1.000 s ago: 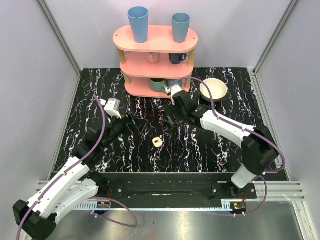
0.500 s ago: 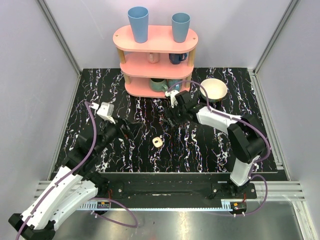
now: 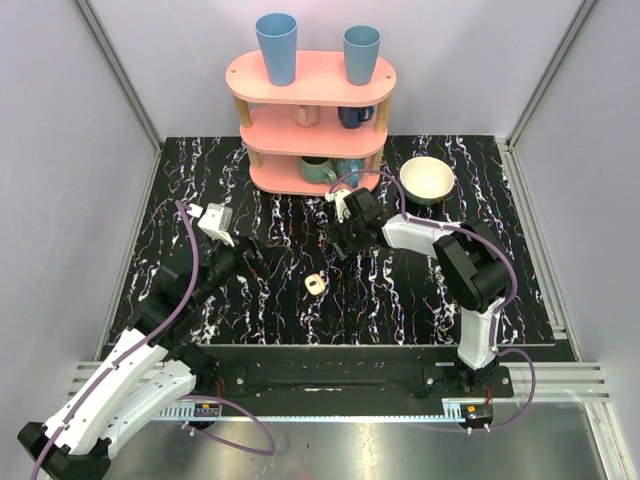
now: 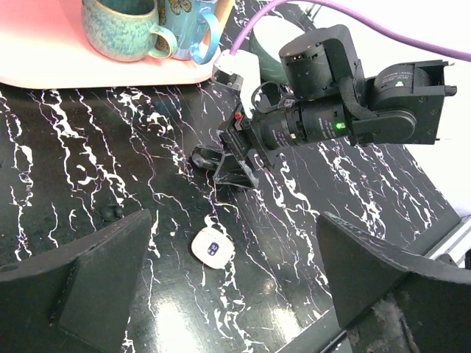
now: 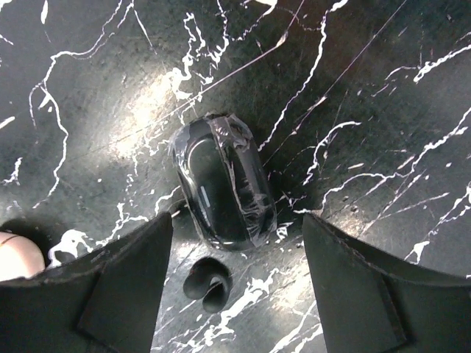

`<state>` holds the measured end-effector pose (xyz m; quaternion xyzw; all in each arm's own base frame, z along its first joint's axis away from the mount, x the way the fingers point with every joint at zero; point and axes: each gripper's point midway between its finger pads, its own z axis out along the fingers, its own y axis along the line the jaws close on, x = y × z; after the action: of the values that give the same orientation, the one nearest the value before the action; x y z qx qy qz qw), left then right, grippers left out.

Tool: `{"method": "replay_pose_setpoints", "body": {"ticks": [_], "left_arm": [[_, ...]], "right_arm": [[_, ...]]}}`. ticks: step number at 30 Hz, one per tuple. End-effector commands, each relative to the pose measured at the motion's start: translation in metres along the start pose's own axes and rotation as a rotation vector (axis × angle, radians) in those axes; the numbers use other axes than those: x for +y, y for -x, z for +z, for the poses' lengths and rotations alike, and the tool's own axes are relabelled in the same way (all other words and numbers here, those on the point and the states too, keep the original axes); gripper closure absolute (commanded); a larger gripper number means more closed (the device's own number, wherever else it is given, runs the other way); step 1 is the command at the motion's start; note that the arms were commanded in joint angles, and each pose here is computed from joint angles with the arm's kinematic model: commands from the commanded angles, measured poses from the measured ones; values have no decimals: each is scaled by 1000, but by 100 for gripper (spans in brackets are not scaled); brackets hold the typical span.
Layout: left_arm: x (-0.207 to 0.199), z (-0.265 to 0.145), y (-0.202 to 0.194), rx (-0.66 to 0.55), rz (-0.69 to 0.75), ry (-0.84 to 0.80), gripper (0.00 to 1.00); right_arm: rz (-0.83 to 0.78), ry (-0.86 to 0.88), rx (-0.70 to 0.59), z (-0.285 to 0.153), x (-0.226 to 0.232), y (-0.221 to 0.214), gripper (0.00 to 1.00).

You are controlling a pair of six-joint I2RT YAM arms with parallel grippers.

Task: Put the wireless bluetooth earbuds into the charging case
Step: Pick up the charging case from the center of the board, then pass from the right arm to the left

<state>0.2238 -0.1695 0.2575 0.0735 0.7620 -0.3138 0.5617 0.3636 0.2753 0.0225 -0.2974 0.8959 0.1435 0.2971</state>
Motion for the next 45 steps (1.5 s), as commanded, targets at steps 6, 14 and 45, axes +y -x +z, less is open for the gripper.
{"method": "replay_pose_setpoints", "body": {"ticks": [6, 14, 45], "left_arm": [[-8, 3, 15, -53, 10, -35, 1], [-9, 6, 13, -39, 10, -41, 1], [-11, -27, 82, -330, -114, 6, 1]], "right_arm": [[-69, 11, -31, 5, -2, 15, 28], [-47, 56, -22, 11, 6, 11, 46], [-469, 115, -722, -278, 133, 124, 91]]}}
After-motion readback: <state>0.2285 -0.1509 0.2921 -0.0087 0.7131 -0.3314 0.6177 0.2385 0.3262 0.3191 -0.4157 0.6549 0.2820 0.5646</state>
